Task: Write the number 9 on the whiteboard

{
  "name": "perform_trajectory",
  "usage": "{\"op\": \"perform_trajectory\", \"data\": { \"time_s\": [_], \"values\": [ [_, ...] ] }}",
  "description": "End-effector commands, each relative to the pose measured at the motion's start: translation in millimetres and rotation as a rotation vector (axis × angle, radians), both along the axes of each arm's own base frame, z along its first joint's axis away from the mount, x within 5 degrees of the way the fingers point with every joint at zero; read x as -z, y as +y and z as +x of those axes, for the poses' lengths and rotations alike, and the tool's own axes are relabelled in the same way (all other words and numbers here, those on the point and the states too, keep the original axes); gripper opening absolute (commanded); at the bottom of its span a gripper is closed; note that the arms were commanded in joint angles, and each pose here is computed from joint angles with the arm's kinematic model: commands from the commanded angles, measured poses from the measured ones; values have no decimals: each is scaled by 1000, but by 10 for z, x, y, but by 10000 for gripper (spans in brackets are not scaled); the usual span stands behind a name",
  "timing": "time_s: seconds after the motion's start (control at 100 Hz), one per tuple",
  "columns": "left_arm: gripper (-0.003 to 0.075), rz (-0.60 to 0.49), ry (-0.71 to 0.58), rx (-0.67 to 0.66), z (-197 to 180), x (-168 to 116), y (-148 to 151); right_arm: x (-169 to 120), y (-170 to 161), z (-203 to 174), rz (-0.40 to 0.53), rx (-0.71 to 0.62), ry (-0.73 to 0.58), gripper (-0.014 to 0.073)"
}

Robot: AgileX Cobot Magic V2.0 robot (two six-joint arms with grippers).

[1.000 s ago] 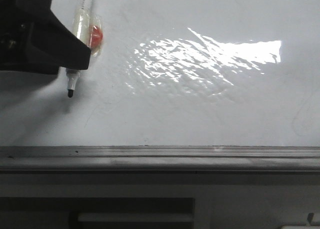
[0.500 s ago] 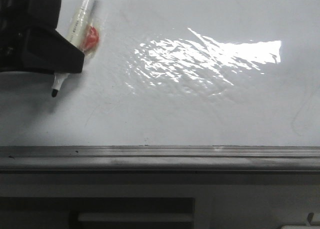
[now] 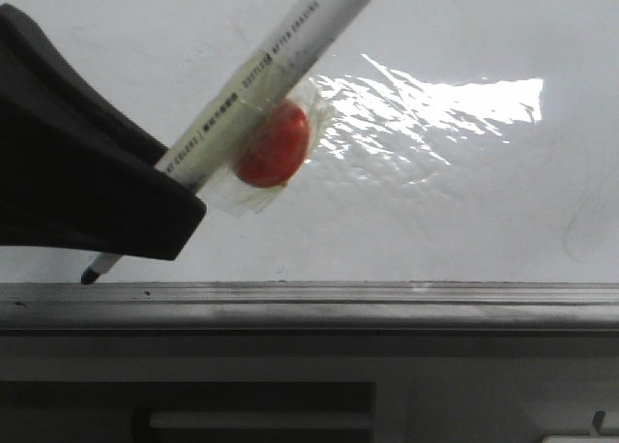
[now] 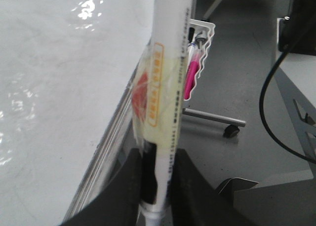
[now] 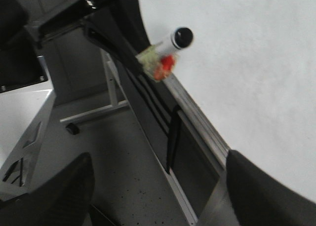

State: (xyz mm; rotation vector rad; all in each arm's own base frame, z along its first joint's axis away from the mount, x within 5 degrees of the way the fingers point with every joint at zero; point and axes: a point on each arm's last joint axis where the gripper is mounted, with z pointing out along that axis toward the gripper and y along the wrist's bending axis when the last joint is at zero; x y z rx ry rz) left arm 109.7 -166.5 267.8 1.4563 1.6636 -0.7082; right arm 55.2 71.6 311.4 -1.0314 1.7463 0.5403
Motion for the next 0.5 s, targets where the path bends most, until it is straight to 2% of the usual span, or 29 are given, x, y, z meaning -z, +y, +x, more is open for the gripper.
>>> {"op": "perform_trajectory", "data": {
  "time_s": [0.0,0.11,0.22,0.49],
  "values": [
    [-20,-71,-48,39,-25,-164,-35,-138,114,120,51,-42,-47,492],
    [-20,-76,-93,78,-36,-175,-44,-65,270,276,39,-98,6,492],
    [-20,-64,-138,144,-68,-172,-48,-13,426,422,71,-132,42,492],
    [-20,-63,-141,152,-72,-172,-48,-86,734,641,137,-227,63,492]
  ]
}}
